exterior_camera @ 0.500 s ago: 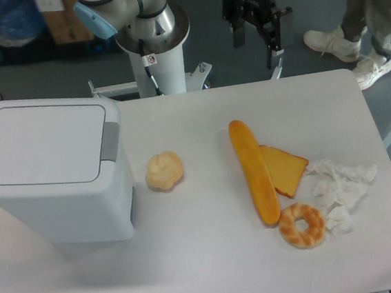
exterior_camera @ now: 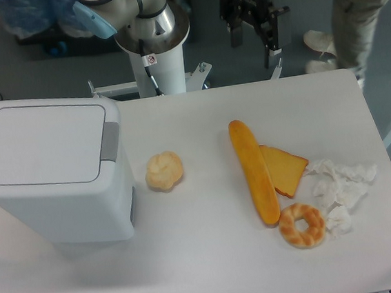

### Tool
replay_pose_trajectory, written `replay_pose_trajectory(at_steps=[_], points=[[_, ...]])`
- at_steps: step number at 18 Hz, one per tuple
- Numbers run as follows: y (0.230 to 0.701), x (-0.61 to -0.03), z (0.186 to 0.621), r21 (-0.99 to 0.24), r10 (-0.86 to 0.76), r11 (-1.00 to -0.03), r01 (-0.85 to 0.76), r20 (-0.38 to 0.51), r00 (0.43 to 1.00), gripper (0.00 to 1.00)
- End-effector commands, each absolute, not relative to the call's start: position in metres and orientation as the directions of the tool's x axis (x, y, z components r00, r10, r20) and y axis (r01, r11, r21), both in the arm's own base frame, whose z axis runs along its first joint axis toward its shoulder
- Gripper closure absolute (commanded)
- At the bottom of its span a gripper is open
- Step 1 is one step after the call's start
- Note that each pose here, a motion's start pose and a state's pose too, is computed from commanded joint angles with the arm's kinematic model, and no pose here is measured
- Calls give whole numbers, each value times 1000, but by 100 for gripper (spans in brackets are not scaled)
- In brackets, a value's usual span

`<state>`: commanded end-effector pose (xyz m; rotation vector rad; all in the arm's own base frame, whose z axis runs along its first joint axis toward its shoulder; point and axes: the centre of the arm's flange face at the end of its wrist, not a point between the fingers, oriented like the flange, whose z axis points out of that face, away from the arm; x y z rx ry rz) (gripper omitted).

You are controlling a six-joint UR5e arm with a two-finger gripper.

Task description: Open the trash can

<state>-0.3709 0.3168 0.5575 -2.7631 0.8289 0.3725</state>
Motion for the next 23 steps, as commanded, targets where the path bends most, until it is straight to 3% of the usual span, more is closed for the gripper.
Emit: replay_pose_trajectory(at_steps=[2, 7, 14, 19, 23], points=[[317, -370, 558, -152, -496, -818, -555, -304, 813, 0], [324, -363, 560, -207, -352, -887, -414, -277, 894, 0], [351, -349, 568, -412, -42, -903, -120, -194, 980, 0], [381, -343, 566, -474, 113, -880, 35, -139, 984, 0], [402, -343, 562, -502, 298, -828, 248, -21, 954, 0]])
